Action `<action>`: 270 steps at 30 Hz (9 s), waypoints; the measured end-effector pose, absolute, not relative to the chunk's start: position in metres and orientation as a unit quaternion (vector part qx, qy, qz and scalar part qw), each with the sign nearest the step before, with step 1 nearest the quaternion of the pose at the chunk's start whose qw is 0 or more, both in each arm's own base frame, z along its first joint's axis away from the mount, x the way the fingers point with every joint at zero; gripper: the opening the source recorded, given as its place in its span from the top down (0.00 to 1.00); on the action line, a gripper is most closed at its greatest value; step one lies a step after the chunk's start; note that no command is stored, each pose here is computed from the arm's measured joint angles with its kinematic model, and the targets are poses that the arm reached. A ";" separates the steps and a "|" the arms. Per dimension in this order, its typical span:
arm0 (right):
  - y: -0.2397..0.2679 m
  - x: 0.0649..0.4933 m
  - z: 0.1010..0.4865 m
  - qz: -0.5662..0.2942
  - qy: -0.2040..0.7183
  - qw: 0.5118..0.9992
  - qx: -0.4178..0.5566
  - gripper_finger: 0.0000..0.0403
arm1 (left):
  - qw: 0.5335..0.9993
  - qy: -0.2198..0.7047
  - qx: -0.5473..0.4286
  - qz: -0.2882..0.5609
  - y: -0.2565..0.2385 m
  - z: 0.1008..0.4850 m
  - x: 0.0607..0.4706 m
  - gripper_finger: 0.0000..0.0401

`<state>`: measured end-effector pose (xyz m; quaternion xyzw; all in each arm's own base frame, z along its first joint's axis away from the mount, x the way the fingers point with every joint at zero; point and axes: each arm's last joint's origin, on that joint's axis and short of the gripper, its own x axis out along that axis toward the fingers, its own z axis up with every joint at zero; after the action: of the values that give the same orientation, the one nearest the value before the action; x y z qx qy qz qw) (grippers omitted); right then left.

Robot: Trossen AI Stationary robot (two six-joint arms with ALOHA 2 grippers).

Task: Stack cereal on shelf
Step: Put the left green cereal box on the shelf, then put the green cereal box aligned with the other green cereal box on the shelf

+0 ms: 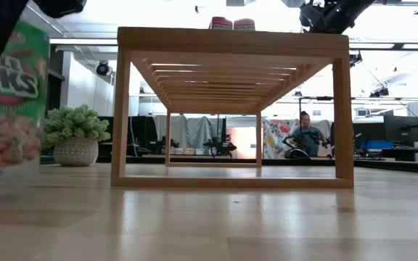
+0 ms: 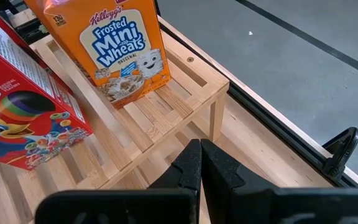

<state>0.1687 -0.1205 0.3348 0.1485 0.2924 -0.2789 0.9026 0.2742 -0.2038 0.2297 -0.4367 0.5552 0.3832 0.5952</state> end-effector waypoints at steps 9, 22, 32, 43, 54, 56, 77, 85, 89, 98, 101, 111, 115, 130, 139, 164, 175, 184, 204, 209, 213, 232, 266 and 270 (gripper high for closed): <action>-0.120 0.169 0.335 -0.278 0.293 0.903 0.148 1.00 | 0.618 0.620 -0.454 0.169 -0.190 0.310 0.243 0.64; -0.120 0.174 0.342 -0.224 0.251 0.930 0.145 1.00 | 0.777 0.445 -0.445 0.028 -0.084 0.411 0.273 0.67; -0.121 0.176 0.345 -0.231 0.228 0.930 0.170 1.00 | 0.896 0.400 -0.193 0.003 -0.038 0.442 0.348 0.67; -0.123 0.179 0.351 -0.233 0.187 0.934 0.195 1.00 | 0.883 0.437 0.161 -0.062 -0.047 0.422 0.374 0.67; -0.117 0.187 0.361 -0.194 0.122 0.932 0.280 1.00 | 0.831 0.458 0.283 -0.141 -0.031 0.415 0.373 0.67; -0.115 0.188 0.361 -0.189 0.120 0.932 0.284 1.00 | 0.819 0.459 0.309 -0.156 -0.028 0.410 0.378 0.67; -0.110 0.192 0.363 -0.194 0.117 0.938 0.262 1.00 | 0.768 0.510 0.344 -0.177 -0.009 0.380 0.396 0.65; -0.110 0.192 0.363 -0.194 0.118 0.939 0.257 1.00 | 0.762 0.512 0.360 -0.165 -0.006 0.381 0.397 0.53; -0.110 0.192 0.363 -0.193 0.118 0.940 0.255 1.00 | 0.771 0.497 0.370 -0.148 -0.005 0.383 0.400 0.47; -0.110 0.192 0.362 -0.193 0.119 0.940 0.255 1.00 | 0.778 0.493 0.367 -0.129 -0.006 0.384 0.402 0.45; -0.110 0.192 0.362 -0.193 0.119 0.940 0.255 1.00 | 0.780 0.491 0.367 -0.128 -0.006 0.386 0.401 0.45; -0.110 0.192 0.362 -0.193 0.119 0.940 0.253 1.00 | 0.804 0.458 0.364 -0.106 -0.006 0.407 0.391 0.45; -0.110 0.192 0.363 -0.193 0.118 0.941 0.253 1.00 | 0.820 0.438 0.356 -0.092 -0.005 0.421 0.380 0.45; -0.081 0.198 0.349 -0.053 0.217 0.940 0.259 1.00 | 0.930 0.347 0.118 0.005 -0.002 0.466 0.299 0.94; -0.027 0.218 0.307 -0.039 0.262 0.927 0.266 1.00 | 0.986 0.152 -0.060 0.012 -0.022 0.362 0.282 0.99; 0.000 0.255 0.257 -0.131 0.172 0.914 0.343 1.00 | 0.968 0.165 -0.152 0.110 -0.013 0.258 0.317 1.00; 0.011 0.258 0.259 -0.116 0.153 0.909 0.370 1.00 | 0.968 0.168 -0.142 0.120 0.004 0.257 0.317 1.00; 0.015 0.258 0.278 -0.094 0.178 0.921 0.333 1.00 | 0.971 0.180 -0.108 0.112 0.004 0.268 0.305 1.00; 0.024 0.213 0.357 0.052 0.413 0.880 0.229 0.85 | 0.984 0.063 -0.115 0.122 -0.009 0.343 0.233 1.00; 0.049 0.203 0.359 0.150 0.458 0.847 0.224 0.58 | 0.978 0.049 -0.148 0.137 -0.013 0.344 0.233 1.00; 0.083 0.195 0.358 0.232 0.481 0.823 0.192 0.36 | 0.975 0.047 -0.171 0.133 -0.015 0.344 0.232 1.00; 0.221 0.167 0.277 0.240 0.602 0.755 -0.100 0.24 | 0.976 0.046 -0.172 0.124 -0.020 0.345 0.232 1.00; 0.219 0.155 0.241 0.247 0.588 0.741 -0.212 0.52 | 0.944 0.114 -0.220 0.219 -0.017 0.324 0.228 1.00; 0.202 0.147 0.273 0.255 0.546 0.784 -0.149 0.69 | 0.945 0.116 -0.213 0.218 -0.016 0.324 0.228 1.00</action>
<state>0.1472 0.2023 0.2731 -0.1488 0.5464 0.2549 0.7838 0.2281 -0.0165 0.3237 -0.2130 0.1158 0.2178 0.9454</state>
